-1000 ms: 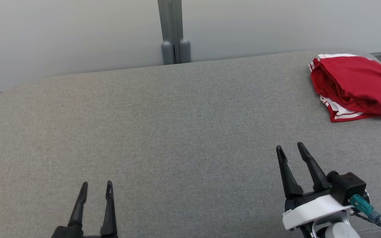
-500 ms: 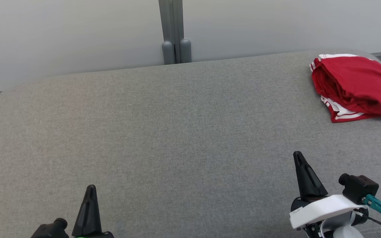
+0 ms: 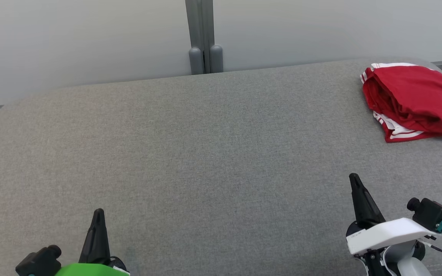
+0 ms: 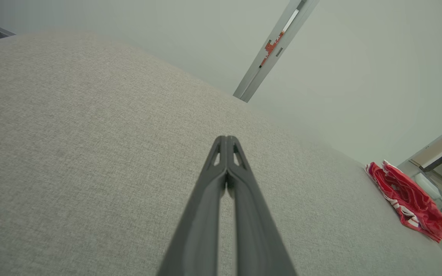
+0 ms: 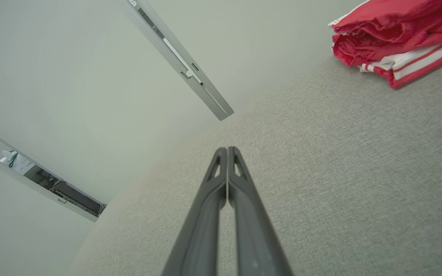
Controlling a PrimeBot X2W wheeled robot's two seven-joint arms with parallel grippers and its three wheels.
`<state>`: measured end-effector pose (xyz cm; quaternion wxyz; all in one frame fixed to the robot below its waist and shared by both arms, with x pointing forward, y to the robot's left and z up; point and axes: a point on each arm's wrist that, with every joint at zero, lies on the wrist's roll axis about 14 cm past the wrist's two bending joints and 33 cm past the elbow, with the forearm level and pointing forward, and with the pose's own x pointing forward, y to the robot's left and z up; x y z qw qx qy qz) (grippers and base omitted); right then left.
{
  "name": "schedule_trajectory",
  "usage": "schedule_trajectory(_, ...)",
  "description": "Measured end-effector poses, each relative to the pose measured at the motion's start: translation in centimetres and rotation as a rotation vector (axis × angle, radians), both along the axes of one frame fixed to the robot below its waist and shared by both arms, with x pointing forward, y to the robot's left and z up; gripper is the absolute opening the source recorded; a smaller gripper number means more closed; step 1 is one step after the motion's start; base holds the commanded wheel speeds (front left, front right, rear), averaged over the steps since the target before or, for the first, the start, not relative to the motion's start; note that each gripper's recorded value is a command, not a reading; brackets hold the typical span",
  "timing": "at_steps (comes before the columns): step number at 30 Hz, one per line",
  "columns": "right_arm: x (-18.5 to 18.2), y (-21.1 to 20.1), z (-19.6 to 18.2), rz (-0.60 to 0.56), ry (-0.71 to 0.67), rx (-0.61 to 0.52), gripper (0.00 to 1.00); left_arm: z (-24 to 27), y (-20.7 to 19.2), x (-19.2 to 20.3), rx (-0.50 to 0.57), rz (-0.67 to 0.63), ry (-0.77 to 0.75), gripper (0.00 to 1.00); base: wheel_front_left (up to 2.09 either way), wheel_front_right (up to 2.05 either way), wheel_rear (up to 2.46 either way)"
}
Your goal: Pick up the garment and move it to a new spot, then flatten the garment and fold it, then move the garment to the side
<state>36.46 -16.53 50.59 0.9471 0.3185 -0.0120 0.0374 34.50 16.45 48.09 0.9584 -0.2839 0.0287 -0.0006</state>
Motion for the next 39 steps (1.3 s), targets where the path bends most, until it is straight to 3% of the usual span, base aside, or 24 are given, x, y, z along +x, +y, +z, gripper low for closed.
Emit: schedule_trajectory(39, 1.2, -2.2, -0.6, -0.048, 0.078, 0.465, 0.00, 0.4, 1.7, 2.2, -0.512, 0.048, 0.032, 0.00, 0.00, 0.00, 0.00)
